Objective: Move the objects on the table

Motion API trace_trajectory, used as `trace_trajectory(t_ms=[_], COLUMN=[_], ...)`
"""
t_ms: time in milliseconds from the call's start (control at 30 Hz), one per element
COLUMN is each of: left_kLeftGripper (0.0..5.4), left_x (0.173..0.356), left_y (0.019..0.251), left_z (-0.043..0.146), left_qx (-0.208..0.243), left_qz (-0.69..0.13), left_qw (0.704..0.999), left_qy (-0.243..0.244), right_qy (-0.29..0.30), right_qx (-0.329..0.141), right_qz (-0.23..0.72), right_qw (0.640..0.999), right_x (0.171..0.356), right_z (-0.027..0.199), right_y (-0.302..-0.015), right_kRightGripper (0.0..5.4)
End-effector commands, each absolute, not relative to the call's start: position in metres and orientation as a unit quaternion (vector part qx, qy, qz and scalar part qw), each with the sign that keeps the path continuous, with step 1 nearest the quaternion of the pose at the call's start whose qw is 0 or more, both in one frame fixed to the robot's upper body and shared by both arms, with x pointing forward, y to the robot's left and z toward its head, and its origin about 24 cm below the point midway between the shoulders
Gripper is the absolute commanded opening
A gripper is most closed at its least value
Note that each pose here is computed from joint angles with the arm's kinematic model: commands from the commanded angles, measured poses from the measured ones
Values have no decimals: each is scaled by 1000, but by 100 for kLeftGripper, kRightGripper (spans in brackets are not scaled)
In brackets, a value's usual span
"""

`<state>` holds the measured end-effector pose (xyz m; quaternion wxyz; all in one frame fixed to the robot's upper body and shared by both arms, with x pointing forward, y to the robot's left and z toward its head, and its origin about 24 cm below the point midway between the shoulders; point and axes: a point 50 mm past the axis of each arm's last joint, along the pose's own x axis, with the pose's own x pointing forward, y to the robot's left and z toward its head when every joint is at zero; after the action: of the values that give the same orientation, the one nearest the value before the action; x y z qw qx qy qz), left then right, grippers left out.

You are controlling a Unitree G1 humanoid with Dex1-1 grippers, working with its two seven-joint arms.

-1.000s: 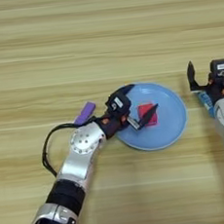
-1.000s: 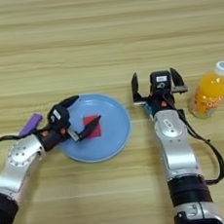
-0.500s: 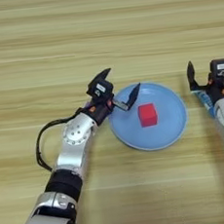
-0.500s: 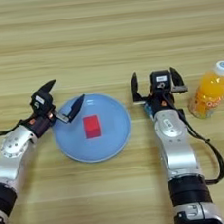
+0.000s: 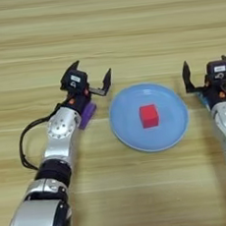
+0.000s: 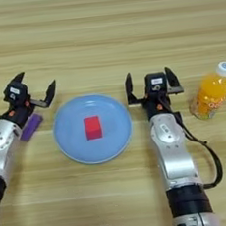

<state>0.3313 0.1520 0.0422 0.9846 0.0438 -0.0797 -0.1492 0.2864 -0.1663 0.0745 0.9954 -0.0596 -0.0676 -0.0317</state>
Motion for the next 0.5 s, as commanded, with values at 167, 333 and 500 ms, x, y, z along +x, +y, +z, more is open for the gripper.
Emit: trace_trajectory(t_ms=[167,333,500], left_kLeftGripper=[538,538,538], left_x=[344,345,345], left_y=[186,192,197], left_z=[43,41,36], left_qx=[55,50,45], left_qz=[-65,-34,-1], left_qw=[994,997,998], left_qy=[-62,-54,-37], right_qy=[-65,-66,-56], right_qx=[-53,-47,-29], right_qz=[9,46,79], right_qw=[996,996,995], right_x=[277,268,261], right_z=[70,68,63], right_y=[-147,-132,-116], right_kRightGripper=[540,540,540])
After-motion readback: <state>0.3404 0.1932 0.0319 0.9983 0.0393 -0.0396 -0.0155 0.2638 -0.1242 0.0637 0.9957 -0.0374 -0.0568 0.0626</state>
